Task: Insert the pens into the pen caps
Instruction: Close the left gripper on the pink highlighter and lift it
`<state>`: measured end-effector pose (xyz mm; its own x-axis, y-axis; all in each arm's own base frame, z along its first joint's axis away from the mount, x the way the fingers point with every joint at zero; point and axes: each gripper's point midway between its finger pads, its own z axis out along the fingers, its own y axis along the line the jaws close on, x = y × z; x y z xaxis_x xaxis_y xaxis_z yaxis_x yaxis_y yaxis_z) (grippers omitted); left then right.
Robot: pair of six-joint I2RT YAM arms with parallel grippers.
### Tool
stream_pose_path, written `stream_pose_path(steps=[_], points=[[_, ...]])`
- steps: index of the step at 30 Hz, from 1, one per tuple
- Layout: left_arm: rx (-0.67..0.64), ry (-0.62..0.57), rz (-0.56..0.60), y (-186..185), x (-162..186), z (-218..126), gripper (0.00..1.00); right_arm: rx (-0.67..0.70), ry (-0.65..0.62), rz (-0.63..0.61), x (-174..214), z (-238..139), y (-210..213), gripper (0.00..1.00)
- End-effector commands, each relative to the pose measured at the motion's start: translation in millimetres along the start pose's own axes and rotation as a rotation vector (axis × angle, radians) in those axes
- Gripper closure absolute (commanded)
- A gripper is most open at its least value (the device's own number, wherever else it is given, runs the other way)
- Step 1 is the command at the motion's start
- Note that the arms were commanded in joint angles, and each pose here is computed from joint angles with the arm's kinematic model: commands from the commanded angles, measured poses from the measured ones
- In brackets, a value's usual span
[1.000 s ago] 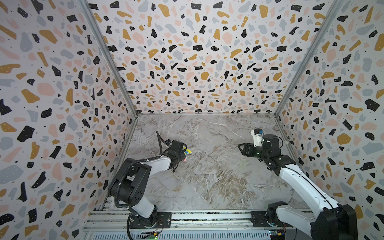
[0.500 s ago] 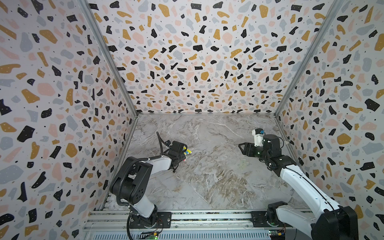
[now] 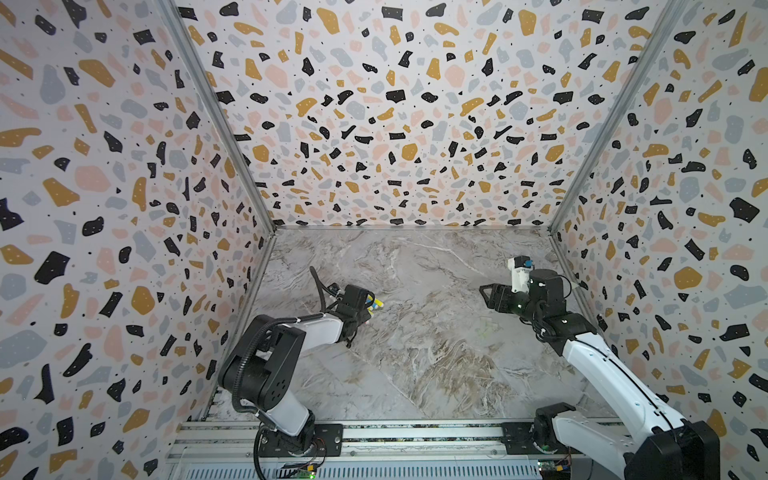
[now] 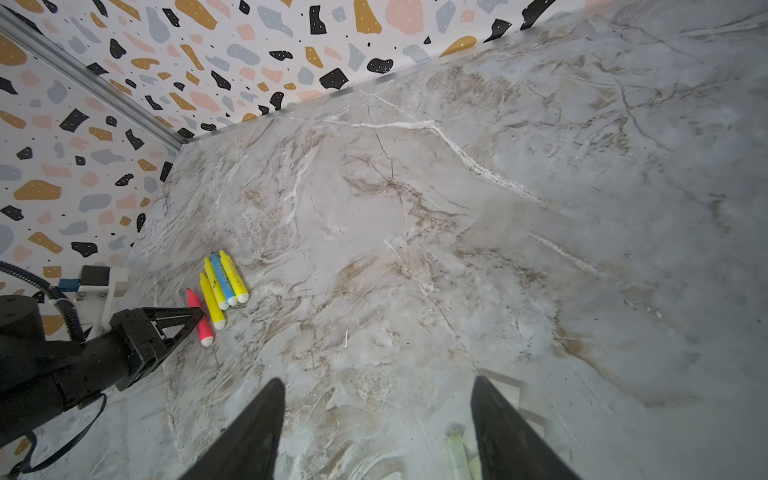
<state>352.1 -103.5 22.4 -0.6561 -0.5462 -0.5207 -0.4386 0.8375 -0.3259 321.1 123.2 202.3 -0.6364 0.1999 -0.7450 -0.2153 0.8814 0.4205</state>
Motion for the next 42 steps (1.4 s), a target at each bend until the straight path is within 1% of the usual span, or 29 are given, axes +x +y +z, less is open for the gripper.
stream_pose_path(steps=[1,6,14,16,19,22,23,29,35,40,41,42], points=[[-0.093,0.008,0.000,28.8,10.6,-3.7,0.77,0.006,-0.043,0.006,-14.2,-10.0,4.5,0.29],[-0.091,0.011,0.000,31.5,11.7,-9.3,0.79,0.007,-0.050,0.012,-16.3,-10.9,5.0,0.29],[-0.101,0.041,0.005,40.7,24.9,-3.8,0.83,0.007,-0.052,0.020,-15.9,-13.2,5.0,0.29],[-0.099,0.046,0.004,40.2,26.1,-2.2,0.86,0.010,-0.056,0.022,-16.5,-14.3,4.8,0.29],[-0.095,0.043,0.003,39.8,25.9,-2.1,0.94,0.022,-0.062,0.022,-16.2,-16.7,2.9,0.29],[-0.096,0.036,0.005,40.1,25.0,-3.8,0.96,0.029,-0.068,0.024,-15.3,-18.9,1.0,0.29],[-0.096,0.034,0.006,40.2,24.8,-4.4,0.98,0.030,-0.073,0.024,-16.1,-20.1,0.7,0.29],[-0.067,0.033,0.017,32.8,24.6,-12.3,0.99,0.025,-0.073,0.026,-16.6,-22.0,1.8,0.29],[-0.013,0.008,0.064,15.0,21.7,-36.2,0.99,-0.007,-0.073,0.022,-16.3,-24.3,7.8,0.28],[0.071,0.033,0.134,-3.8,29.1,-52.2,0.98,-0.056,-0.062,0.007,-13.5,-24.4,15.9,0.26],[0.094,0.039,0.172,-8.2,31.2,-55.3,0.98,-0.061,-0.059,0.004,-12.6,-24.1,16.6,0.26],[0.115,0.049,0.185,-11.5,34.2,-58.6,0.98,-0.070,-0.054,0.002,-11.6,-23.7,18.0,0.27]])
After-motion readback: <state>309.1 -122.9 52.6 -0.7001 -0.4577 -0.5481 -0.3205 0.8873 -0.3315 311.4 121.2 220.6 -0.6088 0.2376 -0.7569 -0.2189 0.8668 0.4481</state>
